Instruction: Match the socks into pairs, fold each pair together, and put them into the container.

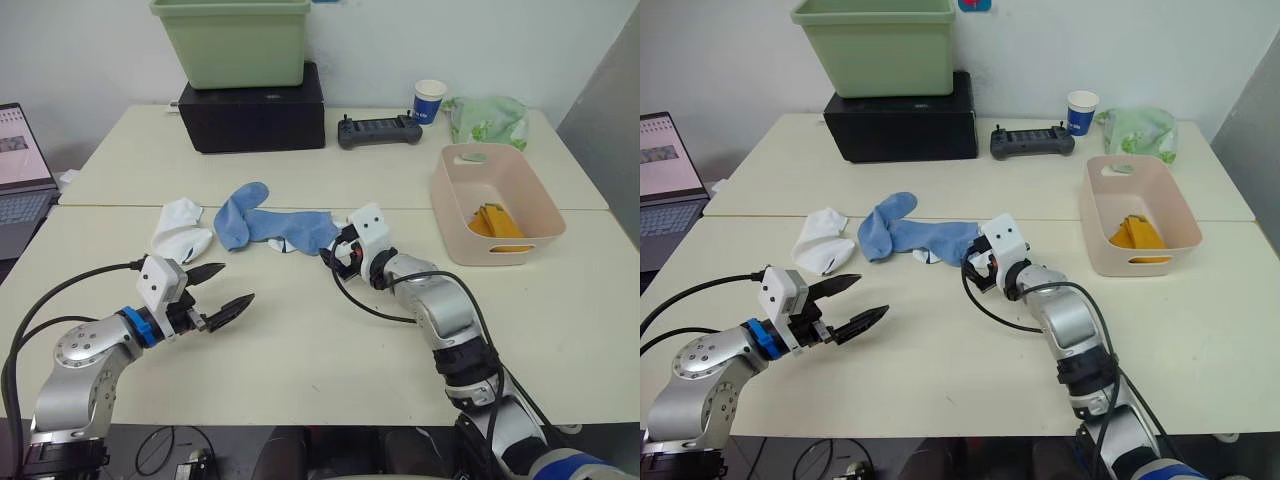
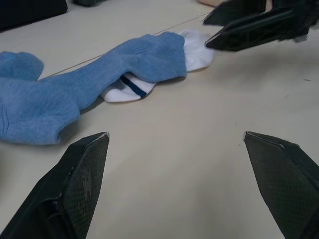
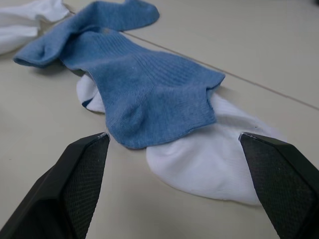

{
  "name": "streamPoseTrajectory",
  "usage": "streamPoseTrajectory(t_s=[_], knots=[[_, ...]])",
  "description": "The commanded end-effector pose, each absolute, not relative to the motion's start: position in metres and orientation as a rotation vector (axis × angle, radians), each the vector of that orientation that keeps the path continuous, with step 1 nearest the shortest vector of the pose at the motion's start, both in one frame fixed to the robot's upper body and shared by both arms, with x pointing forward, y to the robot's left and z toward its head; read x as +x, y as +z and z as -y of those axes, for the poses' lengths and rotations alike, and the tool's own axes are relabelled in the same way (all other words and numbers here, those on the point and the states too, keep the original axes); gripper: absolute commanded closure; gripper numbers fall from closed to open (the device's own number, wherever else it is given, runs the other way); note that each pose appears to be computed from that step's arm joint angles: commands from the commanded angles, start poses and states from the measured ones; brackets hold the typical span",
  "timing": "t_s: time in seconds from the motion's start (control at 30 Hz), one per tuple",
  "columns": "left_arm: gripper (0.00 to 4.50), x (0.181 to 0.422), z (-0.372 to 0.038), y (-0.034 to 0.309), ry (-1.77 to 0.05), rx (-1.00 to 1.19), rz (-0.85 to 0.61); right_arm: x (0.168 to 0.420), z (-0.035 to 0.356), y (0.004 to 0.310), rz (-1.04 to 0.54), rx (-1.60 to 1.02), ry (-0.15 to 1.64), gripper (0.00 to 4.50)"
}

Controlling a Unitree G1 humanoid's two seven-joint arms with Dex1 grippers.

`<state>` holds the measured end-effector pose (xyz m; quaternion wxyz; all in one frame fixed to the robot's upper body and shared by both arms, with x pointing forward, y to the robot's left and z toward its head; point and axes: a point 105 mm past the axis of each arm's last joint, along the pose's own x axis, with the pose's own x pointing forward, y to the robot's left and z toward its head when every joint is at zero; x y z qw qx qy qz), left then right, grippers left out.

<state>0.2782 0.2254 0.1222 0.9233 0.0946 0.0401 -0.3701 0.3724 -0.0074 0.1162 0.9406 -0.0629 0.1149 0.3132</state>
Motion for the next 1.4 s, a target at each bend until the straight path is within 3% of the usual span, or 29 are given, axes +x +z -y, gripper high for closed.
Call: streamPoseTrajectory(t_s=[0.03,0.13,0.27,0.77,0.87,1.1,1.4], knots=[[0.0,0.277,-0.214,0.137,-0.796,0.196,-0.027,0.385,0.002,0.131,-0.165,-0.102,0.624,0.03],[0.0,0.277,-0.211,0.14,-0.806,0.197,-0.02,0.392,-0.002,0.134,-0.151,-0.096,0.62,0.19],[0.0,0.279,-0.208,0.141,-0.814,0.198,-0.017,0.4,-0.007,0.134,-0.157,-0.094,0.63,1.28],[0.0,0.283,-0.204,0.141,-0.825,0.212,-0.016,0.407,-0.022,0.131,-0.183,-0.036,0.652,1.28],[0.0,0.284,-0.203,0.141,-0.827,0.215,-0.018,0.409,-0.023,0.134,-0.178,-0.019,0.655,1.84],[0.0,0.285,-0.203,0.141,-0.818,0.219,-0.02,0.409,-0.027,0.141,-0.16,-0.006,0.666,4.38],[0.0,0.292,-0.214,0.141,-0.767,0.224,-0.029,0.381,-0.022,0.17,-0.09,0.02,0.703,4.48]])
